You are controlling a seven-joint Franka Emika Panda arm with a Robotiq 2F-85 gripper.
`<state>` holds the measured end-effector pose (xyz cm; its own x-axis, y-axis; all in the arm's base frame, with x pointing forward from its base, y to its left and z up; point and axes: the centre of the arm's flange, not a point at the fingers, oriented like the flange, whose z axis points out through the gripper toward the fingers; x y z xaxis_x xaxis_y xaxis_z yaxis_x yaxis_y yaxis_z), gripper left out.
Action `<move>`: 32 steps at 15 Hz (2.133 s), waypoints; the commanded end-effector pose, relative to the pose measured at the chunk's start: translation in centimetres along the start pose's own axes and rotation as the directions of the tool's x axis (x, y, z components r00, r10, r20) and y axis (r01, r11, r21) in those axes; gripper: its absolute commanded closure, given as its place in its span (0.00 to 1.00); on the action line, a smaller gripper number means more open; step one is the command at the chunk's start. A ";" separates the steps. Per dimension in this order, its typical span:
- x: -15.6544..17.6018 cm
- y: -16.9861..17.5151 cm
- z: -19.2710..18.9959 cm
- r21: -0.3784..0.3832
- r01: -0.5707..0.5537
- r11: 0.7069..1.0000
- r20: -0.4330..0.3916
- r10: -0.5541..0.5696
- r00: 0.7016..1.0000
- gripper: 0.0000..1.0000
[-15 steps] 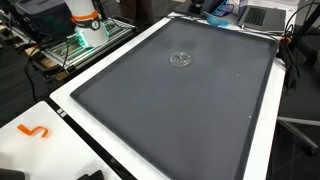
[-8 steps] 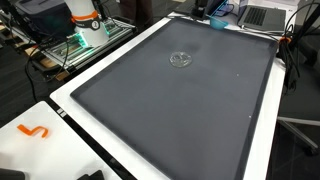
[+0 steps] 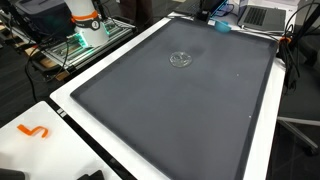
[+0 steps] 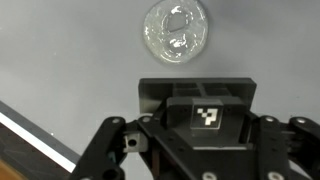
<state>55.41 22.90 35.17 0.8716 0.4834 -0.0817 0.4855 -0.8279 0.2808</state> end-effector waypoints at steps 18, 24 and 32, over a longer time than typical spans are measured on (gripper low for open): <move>-3.5 12.8 4.5 0.311 -0.173 0.935 -0.139 0.225 0.964 0.69; -6.6 15.0 6.8 0.385 -0.149 0.911 -0.168 0.227 0.959 0.69; -11.2 15.7 8.6 0.423 -0.072 0.903 -0.226 0.182 0.957 0.69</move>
<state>56.69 3.46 32.23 0.9196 0.3620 0.1525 0.3822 -0.9142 -0.1347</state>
